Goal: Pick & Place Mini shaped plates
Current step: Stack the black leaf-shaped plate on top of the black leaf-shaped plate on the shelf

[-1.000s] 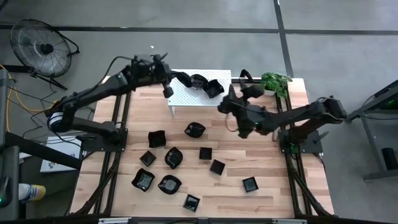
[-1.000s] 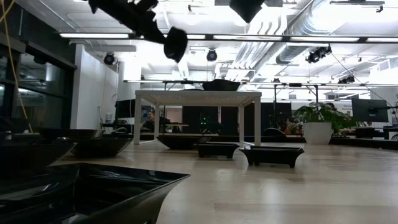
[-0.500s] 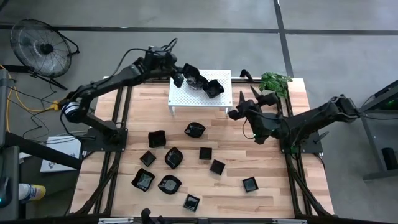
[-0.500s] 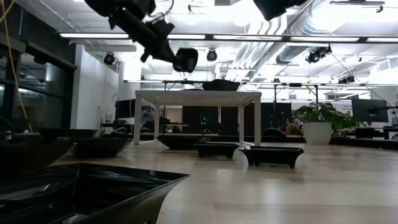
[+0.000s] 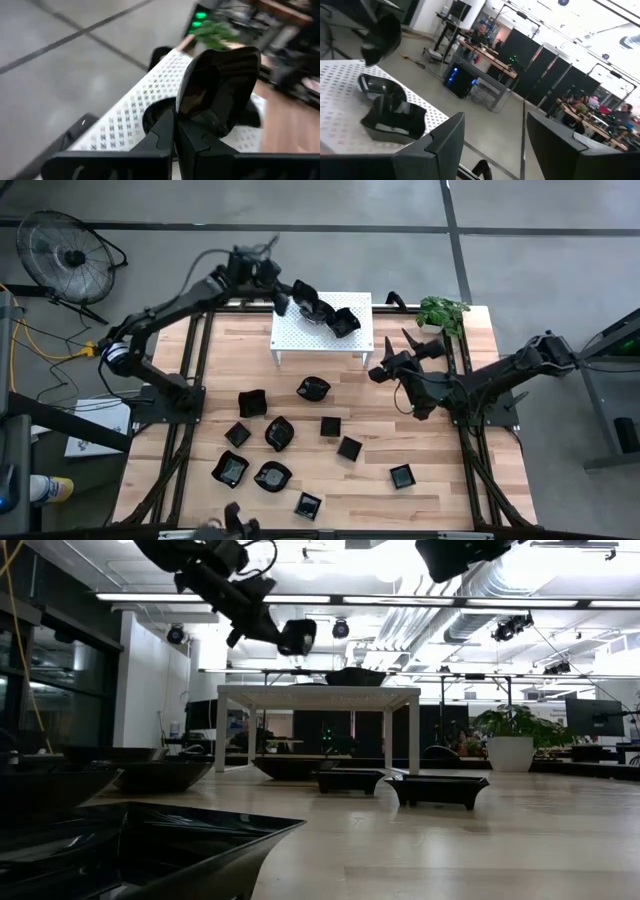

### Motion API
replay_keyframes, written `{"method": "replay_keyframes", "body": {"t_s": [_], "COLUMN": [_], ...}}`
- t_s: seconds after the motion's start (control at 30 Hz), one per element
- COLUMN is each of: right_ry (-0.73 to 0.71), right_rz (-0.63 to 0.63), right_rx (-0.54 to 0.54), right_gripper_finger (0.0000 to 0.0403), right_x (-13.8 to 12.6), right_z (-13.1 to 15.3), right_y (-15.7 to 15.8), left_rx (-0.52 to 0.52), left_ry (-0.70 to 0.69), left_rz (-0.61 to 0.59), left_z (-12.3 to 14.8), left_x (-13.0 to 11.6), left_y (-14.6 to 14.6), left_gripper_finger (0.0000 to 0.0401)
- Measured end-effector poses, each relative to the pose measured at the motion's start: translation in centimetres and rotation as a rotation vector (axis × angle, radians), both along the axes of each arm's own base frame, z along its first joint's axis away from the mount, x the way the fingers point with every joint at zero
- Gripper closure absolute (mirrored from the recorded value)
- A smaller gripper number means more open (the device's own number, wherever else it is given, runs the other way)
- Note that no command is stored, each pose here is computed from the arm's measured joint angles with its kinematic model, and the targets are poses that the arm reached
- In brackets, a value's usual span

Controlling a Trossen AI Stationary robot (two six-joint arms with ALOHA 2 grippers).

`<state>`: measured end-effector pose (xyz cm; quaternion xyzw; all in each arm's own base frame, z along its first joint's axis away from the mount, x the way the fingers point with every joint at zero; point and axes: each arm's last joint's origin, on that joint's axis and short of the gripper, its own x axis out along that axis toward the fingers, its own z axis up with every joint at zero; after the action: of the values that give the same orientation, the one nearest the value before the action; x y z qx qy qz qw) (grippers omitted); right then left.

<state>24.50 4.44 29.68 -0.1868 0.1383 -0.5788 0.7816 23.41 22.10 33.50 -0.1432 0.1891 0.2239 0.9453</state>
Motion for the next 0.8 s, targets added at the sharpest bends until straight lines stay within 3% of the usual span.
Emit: {"method": "replay_keyframes", "body": {"t_s": [0.1, 0.3, 0.5, 0.8], "right_ry": [0.006, 0.022, 0.023, 0.034], "right_rz": [0.020, 0.033, 0.032, 0.032], "right_rx": [-0.002, -0.007, -0.008, -0.011], "right_gripper_finger": [0.0194, 0.0194, 0.0194, 0.0194], "right_x": [-0.1, -0.2, -0.2, -0.1], "right_z": [0.0, 0.0, 0.0, -0.1], "right_y": [0.5, 0.8, 0.8, 0.8], "left_rx": [0.052, 0.024, 0.035, 0.220], "left_ry": [0.009, 0.125, 0.282, 0.406], "left_rz": [-0.074, -0.109, -0.256, -0.438], "left_z": [1.7, 3.3, 3.5, 3.3], "left_x": [-1.6, -3.0, -1.7, 1.3], "left_y": [1.9, 4.8, 6.7, 7.9], "left_gripper_finger": [0.0401, 0.0401, 0.0401, 0.0401]}}
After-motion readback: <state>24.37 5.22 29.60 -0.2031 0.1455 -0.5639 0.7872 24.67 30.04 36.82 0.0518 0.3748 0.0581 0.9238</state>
